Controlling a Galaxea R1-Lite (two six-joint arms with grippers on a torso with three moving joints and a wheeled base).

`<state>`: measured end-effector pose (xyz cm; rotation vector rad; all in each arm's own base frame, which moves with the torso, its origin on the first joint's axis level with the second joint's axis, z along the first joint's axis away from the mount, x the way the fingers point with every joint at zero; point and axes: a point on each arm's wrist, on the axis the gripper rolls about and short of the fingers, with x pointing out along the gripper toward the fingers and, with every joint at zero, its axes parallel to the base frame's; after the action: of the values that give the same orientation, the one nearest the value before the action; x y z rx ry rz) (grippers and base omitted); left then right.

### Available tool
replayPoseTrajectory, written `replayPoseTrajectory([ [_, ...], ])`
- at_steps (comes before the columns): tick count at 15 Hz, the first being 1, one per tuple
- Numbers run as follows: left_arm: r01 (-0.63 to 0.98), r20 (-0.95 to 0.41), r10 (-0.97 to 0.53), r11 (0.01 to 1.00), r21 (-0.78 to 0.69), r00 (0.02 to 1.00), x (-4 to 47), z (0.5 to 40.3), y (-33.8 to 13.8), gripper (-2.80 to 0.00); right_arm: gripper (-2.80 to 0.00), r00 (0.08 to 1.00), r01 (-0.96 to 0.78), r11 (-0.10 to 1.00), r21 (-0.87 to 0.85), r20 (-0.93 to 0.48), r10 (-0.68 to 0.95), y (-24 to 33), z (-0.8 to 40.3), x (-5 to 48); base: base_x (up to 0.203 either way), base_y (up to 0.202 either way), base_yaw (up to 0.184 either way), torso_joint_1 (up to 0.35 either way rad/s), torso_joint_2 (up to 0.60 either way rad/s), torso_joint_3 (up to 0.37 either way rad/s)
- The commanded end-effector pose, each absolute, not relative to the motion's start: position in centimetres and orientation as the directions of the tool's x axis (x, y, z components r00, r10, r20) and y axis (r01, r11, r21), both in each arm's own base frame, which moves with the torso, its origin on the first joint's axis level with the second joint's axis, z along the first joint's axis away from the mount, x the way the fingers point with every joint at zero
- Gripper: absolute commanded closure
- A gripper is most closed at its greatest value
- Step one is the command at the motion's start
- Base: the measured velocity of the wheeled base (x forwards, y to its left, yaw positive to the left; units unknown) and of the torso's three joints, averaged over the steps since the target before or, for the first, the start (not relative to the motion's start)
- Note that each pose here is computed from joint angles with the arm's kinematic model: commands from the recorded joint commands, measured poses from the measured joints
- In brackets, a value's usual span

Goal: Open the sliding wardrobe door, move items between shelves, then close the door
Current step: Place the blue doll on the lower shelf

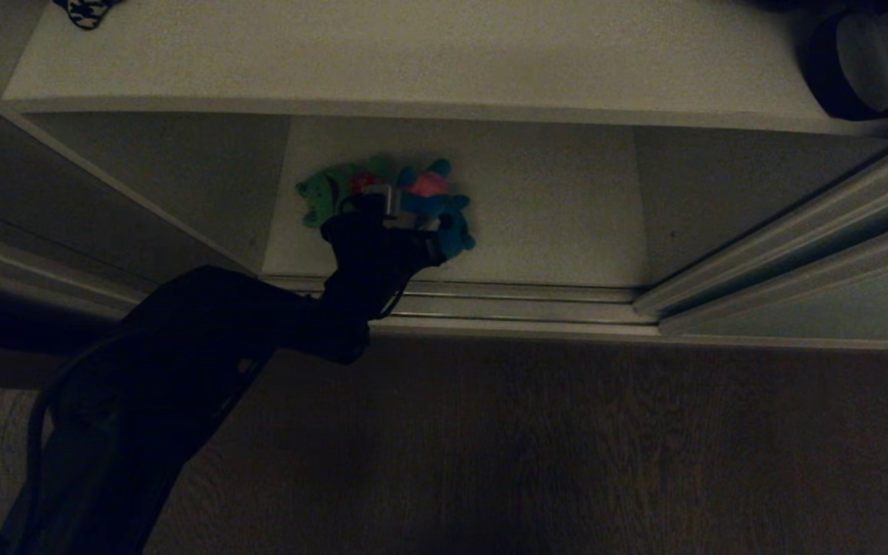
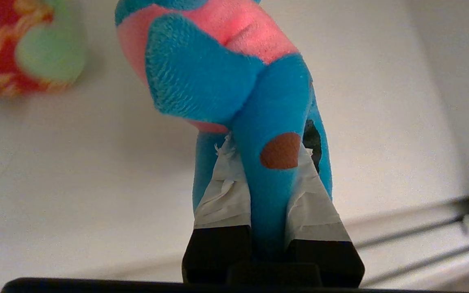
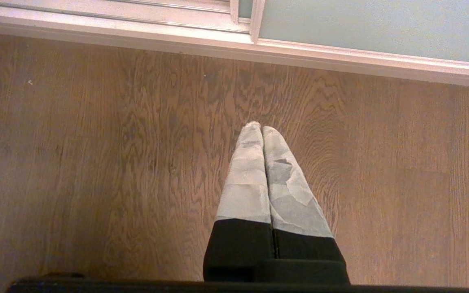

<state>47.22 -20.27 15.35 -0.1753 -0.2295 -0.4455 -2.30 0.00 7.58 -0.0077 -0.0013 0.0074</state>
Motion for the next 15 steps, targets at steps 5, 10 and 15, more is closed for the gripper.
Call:
replayPoseTrajectory([
  [5, 0.466, 0.341, -0.414, 0.881, -0.084, 0.844, 48.6, 13.6, -22.7, 0.0, 0.0, 1.0, -0.008, 1.0, -0.008, 0.003, 0.008, 0.0, 7.6, -2.3, 0.0, 0.0, 0.0, 0.0, 0.0, 0.0],
  [10, 0.459, 0.324, -0.412, 0.885, -0.083, 0.852, 49.0, 12.2, -22.8, 0.0, 0.0, 1.0, -0.008, 1.0, -0.008, 0.002, 0.008, 0.0, 7.6, -2.3, 0.053, 0.0, 0.0, 0.001, 0.0, 0.001],
  [15, 0.436, 0.324, -0.394, 0.898, -0.067, 0.86, 49.0, 12.2, -22.8, 0.0, 0.0, 1.0, -0.009, 1.0, -0.008, 0.002, 0.009, 0.0, 7.6, -2.3, 0.17, 0.0, -0.001, 0.005, 0.0, 0.001],
])
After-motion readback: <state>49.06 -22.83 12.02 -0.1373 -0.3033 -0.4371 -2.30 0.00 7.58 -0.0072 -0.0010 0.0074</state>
